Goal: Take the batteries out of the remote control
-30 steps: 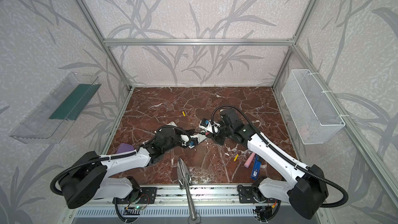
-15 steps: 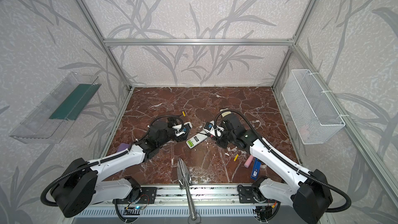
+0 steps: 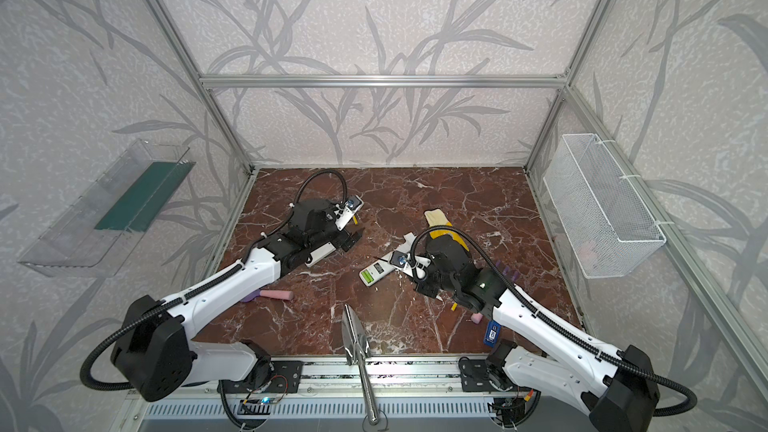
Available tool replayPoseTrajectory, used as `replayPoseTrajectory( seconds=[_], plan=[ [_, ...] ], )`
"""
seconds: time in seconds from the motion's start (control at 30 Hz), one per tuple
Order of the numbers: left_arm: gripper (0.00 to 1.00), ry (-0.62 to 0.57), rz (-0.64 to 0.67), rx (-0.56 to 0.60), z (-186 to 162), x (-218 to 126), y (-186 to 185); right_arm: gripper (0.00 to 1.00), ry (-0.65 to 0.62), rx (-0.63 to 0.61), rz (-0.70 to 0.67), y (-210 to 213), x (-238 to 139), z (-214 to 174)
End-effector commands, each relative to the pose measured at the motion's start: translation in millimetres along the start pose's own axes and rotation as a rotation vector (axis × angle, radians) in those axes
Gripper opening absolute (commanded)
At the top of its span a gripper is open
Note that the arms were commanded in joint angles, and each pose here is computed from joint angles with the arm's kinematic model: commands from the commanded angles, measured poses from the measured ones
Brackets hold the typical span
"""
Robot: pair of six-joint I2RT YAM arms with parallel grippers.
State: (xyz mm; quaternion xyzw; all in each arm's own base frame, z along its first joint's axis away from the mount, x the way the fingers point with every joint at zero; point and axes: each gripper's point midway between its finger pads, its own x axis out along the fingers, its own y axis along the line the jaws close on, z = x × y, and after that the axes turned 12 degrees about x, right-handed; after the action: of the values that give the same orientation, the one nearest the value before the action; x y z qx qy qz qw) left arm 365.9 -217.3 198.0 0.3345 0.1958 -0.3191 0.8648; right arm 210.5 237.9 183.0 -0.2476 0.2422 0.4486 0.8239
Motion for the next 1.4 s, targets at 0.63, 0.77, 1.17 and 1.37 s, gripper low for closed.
replayPoseTrajectory(
  seconds=[0.63,0.77,1.17,1.37],
  plan=[
    [0.8,0.559,-0.568,-0.04,-50.8,55.5,-123.6,0.0,0.131,-0.264,-0.113,40.6,9.2,-13.3],
    [0.8,0.607,-0.597,0.002,-49.9,63.9,-141.0,0.0,0.148,-0.253,-0.101,42.9,11.3,-18.2],
    [0.73,0.723,-0.649,0.02,-61.7,72.3,-164.4,0.0,0.17,-0.228,-0.079,47.7,14.4,-22.4],
    [0.69,0.778,-0.646,0.005,-71.3,81.1,-169.5,0.0,0.173,-0.234,-0.064,52.3,20.3,-19.8]
  ],
)
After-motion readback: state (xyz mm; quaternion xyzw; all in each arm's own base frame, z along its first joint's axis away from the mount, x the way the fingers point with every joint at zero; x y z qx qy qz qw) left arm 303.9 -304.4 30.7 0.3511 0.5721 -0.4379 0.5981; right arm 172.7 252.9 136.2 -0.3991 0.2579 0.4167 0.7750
